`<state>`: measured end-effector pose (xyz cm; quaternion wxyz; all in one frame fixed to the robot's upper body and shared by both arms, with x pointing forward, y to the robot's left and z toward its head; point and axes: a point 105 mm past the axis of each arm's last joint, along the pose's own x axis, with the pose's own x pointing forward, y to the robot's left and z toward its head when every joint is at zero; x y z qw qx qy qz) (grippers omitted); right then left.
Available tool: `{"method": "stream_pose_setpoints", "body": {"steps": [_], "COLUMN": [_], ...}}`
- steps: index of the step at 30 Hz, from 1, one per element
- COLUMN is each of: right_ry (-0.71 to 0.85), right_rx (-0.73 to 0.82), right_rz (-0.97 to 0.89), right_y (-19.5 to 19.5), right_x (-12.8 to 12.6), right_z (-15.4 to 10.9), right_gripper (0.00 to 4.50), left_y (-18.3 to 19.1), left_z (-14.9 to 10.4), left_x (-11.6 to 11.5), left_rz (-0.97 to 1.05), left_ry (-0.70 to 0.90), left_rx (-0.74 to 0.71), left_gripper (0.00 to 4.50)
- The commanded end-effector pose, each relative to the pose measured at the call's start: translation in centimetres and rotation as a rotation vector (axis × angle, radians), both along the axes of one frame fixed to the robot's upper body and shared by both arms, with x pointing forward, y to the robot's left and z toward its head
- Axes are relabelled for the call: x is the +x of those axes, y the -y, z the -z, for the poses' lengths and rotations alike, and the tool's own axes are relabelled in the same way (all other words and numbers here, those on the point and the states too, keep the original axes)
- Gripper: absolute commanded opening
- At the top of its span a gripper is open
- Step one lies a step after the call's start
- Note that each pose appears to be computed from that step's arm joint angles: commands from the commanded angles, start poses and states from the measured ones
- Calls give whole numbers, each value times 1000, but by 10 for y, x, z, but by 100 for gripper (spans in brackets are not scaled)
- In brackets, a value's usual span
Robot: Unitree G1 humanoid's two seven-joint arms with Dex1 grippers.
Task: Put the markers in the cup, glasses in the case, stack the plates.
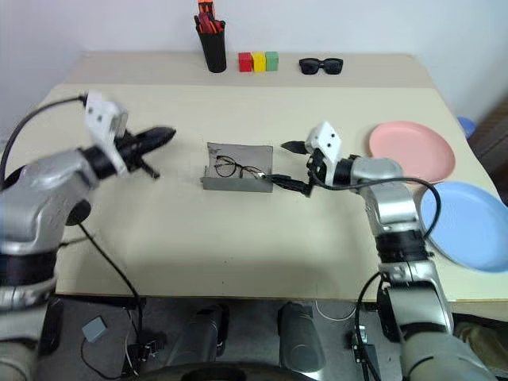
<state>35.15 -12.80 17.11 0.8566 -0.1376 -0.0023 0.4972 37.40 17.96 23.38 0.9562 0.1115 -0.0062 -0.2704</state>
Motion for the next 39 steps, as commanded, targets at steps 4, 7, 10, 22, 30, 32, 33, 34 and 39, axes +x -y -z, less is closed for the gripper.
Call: {"method": "stream_pose_setpoints", "body": {"steps": [4,7,10,22,30,32,33,34,39], "right_ry": [50,43,36,-20,-91,-100,-100,-99,-92], "right_rx": [60,86,100,92,17,14,12,12,10], "right_rz": [78,111,124,144,207,235,251,259,308], "right_y": [-1,-4,-8,-8,27,39,44,48,63], "right_x": [-15,-23,-28,-49,-61,-64,-66,-66,-67], "right_z": [-11,-7,-6,9,33,34,34,34,33], "right_gripper": [450,450,450,450,450,450,450,450,450], "left_y": [12,20,28,76,86,87,87,87,88], "left_z": [-13,5,9,15,32,38,41,43,56], "left_x": [47,71,83,95,87,83,81,80,70], "left_rz": [-43,-21,5,139,242,279,300,312,395], "left_ry": [77,-4,-16,-50,-106,-129,-145,-155,-225], "left_rx": [228,442,511,603,622,621,621,621,589], "left_gripper": [4,4,4,4,4,4,4,4,4]}}
